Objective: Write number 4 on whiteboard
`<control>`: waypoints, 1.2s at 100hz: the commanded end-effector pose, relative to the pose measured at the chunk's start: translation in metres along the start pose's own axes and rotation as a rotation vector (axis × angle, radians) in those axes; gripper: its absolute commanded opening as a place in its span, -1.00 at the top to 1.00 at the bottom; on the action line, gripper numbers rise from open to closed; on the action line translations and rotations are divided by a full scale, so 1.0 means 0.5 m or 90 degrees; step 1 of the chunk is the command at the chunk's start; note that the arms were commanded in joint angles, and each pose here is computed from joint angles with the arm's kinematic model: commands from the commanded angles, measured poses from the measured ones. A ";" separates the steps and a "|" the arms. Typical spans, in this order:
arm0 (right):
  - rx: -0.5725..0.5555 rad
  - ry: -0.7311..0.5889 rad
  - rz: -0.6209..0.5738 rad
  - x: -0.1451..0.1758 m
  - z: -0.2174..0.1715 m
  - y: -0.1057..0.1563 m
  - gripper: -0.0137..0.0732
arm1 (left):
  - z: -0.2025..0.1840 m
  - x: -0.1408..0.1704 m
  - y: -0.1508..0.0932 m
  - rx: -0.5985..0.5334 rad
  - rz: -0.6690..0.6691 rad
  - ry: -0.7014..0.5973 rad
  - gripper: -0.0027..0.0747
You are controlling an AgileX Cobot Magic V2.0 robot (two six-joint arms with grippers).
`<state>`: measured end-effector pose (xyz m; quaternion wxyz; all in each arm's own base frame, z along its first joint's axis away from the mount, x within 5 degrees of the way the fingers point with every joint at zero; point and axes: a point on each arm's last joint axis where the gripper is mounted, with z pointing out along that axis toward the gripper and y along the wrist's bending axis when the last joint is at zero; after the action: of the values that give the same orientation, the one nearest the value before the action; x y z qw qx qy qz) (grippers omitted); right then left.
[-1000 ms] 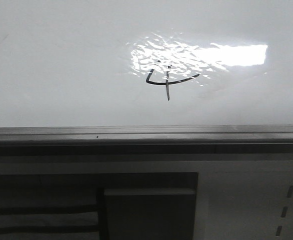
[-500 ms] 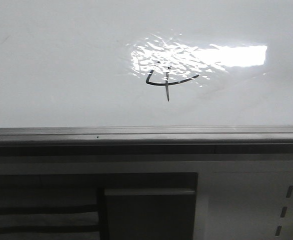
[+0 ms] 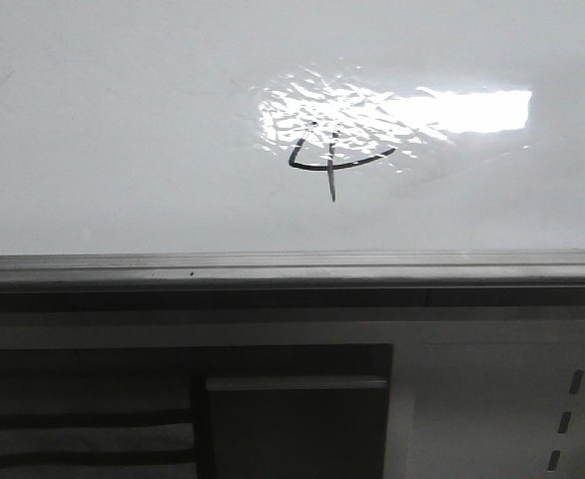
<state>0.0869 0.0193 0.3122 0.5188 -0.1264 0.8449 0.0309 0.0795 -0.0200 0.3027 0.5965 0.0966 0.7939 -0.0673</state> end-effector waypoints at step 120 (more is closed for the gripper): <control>0.008 -0.061 -0.008 -0.026 -0.008 -0.003 0.85 | -0.012 0.156 0.023 -0.127 -0.076 -0.189 0.98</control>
<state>0.0871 0.0193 0.3126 0.5206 -0.1258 0.8439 0.0312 0.0545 -0.0046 0.2215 0.6566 0.0024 0.7536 -0.0321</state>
